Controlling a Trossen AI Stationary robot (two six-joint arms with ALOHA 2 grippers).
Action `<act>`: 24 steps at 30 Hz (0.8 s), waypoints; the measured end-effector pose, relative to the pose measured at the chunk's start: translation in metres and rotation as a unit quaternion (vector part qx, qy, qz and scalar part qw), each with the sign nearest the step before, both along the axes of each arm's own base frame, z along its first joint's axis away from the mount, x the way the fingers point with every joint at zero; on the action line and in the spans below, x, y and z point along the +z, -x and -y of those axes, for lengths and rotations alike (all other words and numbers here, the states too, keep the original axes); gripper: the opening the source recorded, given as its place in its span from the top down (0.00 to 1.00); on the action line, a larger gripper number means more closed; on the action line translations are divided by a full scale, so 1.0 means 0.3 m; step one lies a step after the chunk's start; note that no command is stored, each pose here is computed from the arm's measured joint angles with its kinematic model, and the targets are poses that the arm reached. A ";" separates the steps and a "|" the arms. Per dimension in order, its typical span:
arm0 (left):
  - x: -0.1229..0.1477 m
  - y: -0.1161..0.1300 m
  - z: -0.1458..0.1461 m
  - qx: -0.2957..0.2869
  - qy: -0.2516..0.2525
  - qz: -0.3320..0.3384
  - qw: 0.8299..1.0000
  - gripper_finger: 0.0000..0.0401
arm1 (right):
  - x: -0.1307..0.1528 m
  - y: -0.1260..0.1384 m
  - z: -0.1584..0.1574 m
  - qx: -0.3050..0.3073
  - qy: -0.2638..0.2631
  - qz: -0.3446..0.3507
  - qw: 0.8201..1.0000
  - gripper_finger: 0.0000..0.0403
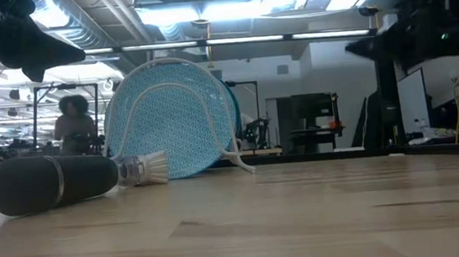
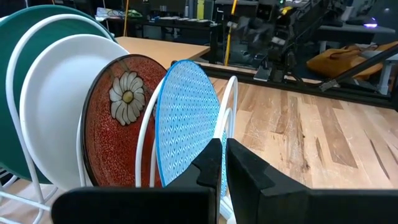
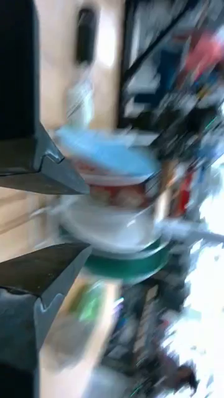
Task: Sort dishes
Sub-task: Return to home position
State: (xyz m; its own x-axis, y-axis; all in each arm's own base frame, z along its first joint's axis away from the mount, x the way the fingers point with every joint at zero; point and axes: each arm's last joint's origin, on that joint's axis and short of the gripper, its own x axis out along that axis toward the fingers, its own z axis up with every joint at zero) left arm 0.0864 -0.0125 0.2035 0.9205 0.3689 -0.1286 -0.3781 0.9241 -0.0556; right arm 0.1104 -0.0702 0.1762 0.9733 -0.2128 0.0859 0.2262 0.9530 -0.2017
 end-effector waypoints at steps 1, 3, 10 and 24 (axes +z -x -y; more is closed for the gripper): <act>0.000 0.000 0.000 0.000 0.000 0.000 1.000 0.97 | 0.011 0.002 -0.006 0.020 0.008 0.013 1.000 0.65; 0.000 0.000 0.000 0.000 0.000 0.000 1.000 0.97 | 0.026 0.008 -0.018 0.053 0.013 0.030 0.998 0.65; 0.000 0.000 0.000 0.000 0.000 0.000 1.000 0.97 | 0.049 0.033 -0.046 0.104 0.008 0.055 0.993 0.65; 0.000 0.000 0.000 0.000 0.000 0.000 1.000 0.97 | 0.020 0.066 -0.077 0.129 -0.012 0.019 0.991 0.65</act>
State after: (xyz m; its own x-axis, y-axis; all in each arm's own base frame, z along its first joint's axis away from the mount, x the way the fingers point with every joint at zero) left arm 0.0864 -0.0125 0.2036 0.9206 0.3688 -0.1283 -0.3779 0.9242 -0.0557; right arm 0.0908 -0.0471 0.1821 0.9918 0.0412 0.1208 -0.0196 0.9844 -0.1746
